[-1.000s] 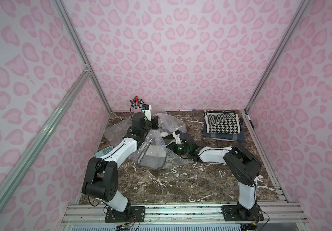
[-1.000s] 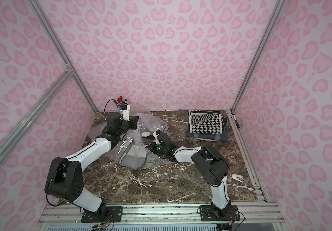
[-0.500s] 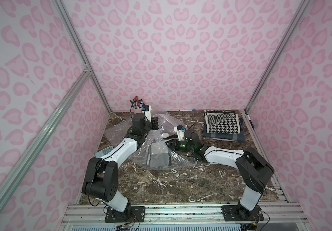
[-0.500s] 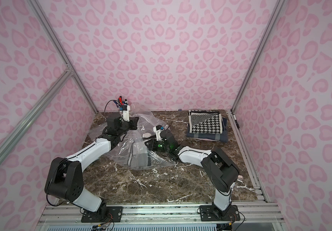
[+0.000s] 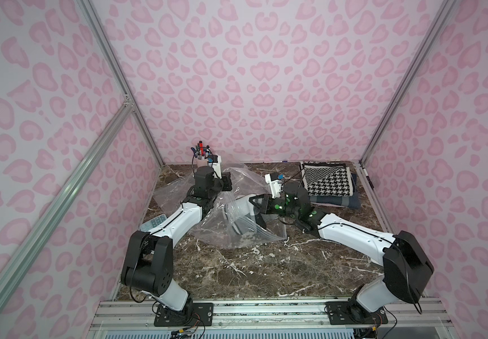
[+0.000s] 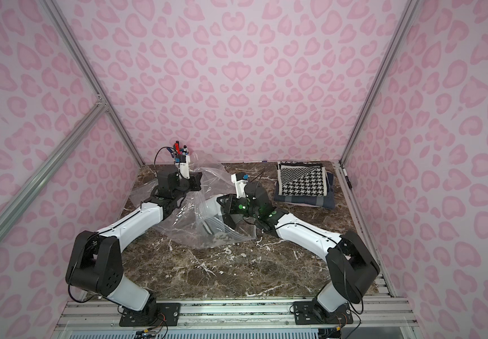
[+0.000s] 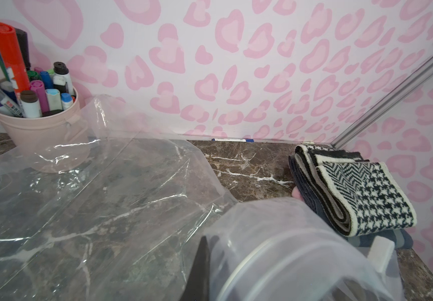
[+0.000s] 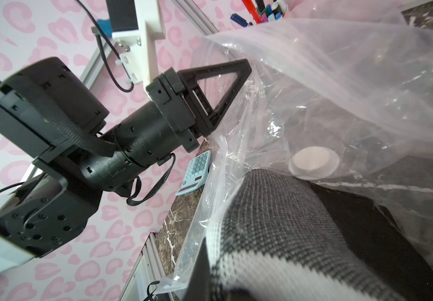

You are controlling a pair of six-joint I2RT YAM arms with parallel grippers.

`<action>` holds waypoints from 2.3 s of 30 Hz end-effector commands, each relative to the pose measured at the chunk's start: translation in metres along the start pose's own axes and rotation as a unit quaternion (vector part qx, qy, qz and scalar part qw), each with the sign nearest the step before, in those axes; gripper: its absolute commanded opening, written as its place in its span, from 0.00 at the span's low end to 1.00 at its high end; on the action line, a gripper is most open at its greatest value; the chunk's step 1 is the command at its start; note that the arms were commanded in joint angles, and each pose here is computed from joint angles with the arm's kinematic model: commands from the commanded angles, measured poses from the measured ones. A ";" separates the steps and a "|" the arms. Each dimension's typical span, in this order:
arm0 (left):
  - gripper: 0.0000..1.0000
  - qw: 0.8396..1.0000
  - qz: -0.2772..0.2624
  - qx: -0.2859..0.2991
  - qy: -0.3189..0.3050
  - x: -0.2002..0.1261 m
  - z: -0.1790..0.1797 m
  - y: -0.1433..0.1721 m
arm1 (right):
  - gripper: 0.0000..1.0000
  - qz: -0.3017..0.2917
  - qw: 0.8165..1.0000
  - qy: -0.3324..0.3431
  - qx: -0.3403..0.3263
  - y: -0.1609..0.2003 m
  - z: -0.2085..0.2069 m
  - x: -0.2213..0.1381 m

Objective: Take the blanket out of the vacuum bag
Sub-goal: Take out the blanket from the vacuum bag, then place the blanket at the center of the board.

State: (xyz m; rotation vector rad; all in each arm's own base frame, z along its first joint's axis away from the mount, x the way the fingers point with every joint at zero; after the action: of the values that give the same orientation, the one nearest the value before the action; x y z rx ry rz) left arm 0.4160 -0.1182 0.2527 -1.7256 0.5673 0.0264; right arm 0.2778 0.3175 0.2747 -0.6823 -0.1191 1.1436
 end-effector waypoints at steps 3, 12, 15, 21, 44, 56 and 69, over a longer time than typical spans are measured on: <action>0.04 0.999 0.005 0.004 -0.038 -0.002 0.007 -0.002 | 0.00 -0.044 0.999 -0.011 -0.022 -0.023 0.007 -0.026; 0.04 0.997 0.017 -0.012 -0.071 0.000 0.015 0.005 | 0.00 -0.090 0.996 0.005 -0.025 -0.042 0.006 -0.071; 0.04 0.997 0.018 -0.015 -0.078 0.000 0.017 0.005 | 0.00 -0.098 0.995 0.011 -0.018 -0.045 0.004 -0.078; 0.04 0.992 0.022 -0.018 -0.127 -0.002 0.027 0.005 | 0.00 -0.105 0.994 0.015 -0.016 -0.049 0.001 -0.091; 0.04 0.989 0.016 -0.023 -0.148 -0.002 0.036 0.003 | 0.00 -0.222 0.964 0.145 -0.025 -0.083 -0.034 -0.237; 0.04 0.987 0.011 -0.032 -0.156 -0.004 0.050 -0.002 | 0.00 -0.240 0.944 0.225 -0.024 -0.092 -0.052 -0.282; 0.04 0.989 0.017 -0.038 -0.145 0.001 0.049 0.005 | 0.00 -0.199 0.964 0.158 0.071 -0.029 -0.099 -0.233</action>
State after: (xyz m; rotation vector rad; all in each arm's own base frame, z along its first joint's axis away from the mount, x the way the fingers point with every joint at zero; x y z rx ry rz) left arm 0.4264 -0.0734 0.2347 -1.7378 0.3950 0.3386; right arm 0.2388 0.0545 0.2615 -0.6850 0.1866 0.6544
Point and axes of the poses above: each gripper's point midway between its finger pads, its own x axis out along the fingers, its own z axis along the line the jaws close on, y = z × x, the point moved 7 cm from there along -x, back along the fingers, and after that the axes turned 7 degrees about x, right-handed, at the moved point
